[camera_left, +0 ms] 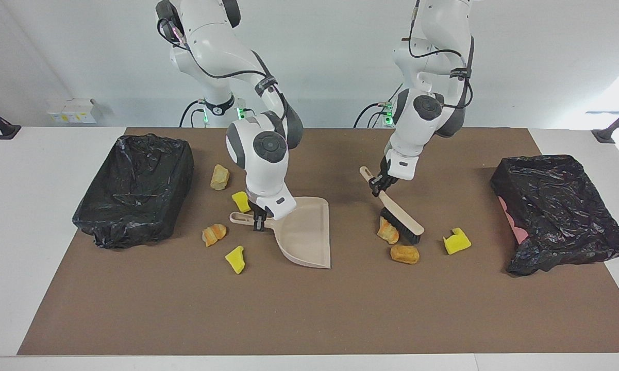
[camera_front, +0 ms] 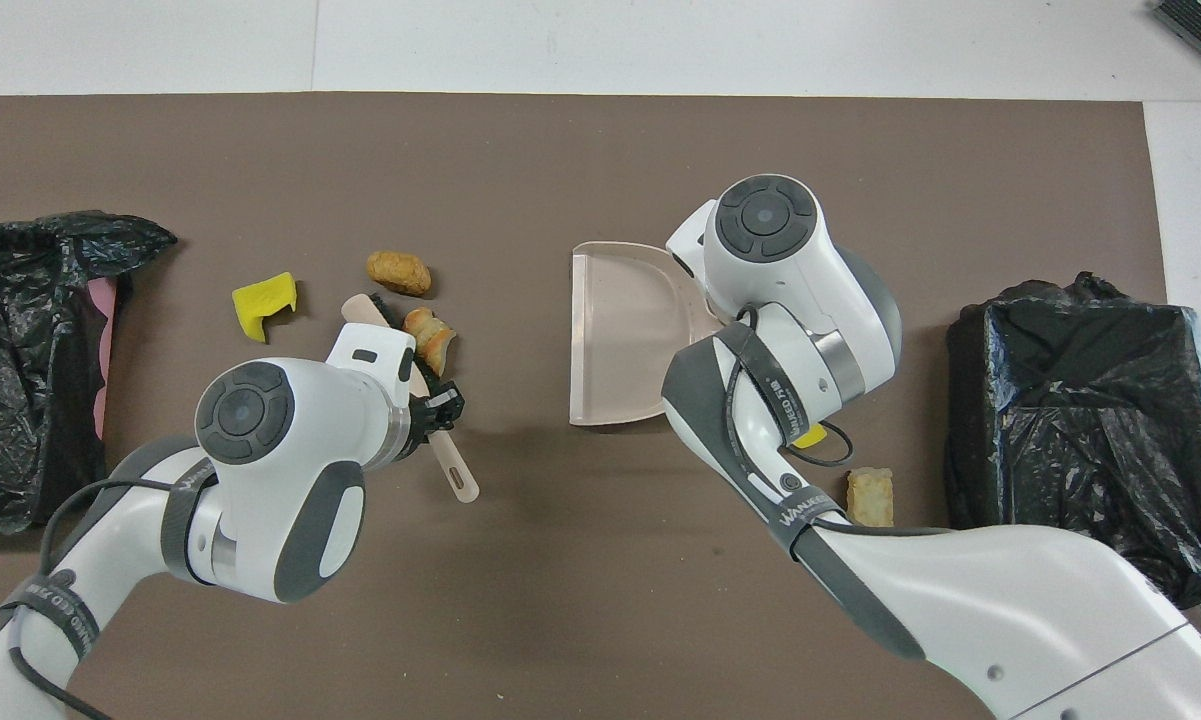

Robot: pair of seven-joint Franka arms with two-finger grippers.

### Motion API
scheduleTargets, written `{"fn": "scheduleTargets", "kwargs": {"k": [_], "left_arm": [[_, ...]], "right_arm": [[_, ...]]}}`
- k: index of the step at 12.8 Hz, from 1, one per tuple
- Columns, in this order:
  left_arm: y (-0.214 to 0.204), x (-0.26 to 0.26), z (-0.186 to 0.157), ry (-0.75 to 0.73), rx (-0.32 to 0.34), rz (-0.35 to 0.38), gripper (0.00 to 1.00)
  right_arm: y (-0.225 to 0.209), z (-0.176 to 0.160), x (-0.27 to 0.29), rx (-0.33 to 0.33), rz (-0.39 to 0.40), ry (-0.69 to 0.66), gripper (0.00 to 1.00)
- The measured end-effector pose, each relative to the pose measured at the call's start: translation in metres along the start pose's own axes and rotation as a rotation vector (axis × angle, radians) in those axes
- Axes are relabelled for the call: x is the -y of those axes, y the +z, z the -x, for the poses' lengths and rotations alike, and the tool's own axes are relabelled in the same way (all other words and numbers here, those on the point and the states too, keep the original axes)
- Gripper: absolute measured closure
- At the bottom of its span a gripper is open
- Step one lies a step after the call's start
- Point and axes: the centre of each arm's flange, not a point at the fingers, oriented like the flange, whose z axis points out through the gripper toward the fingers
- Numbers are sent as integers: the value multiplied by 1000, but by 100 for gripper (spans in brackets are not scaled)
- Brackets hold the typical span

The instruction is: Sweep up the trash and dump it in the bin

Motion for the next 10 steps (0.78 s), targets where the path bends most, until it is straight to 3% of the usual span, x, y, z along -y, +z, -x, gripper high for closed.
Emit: {"fn": "scheduleTargets", "kwargs": {"k": [2, 4, 6, 10], "left_arm": [[-14, 1, -11, 73, 42, -30, 75], [-48, 15, -46, 130, 81, -48, 75], [-67, 43, -83, 169, 57, -62, 75], [-74, 118, -140, 284, 14, -162, 75]], "right_arm": [[1, 0, 1, 6, 1, -4, 69], [1, 0, 1, 11, 3, -7, 69], [2, 0, 2, 17, 3, -10, 69], [3, 2, 6, 29, -3, -16, 69]]}}
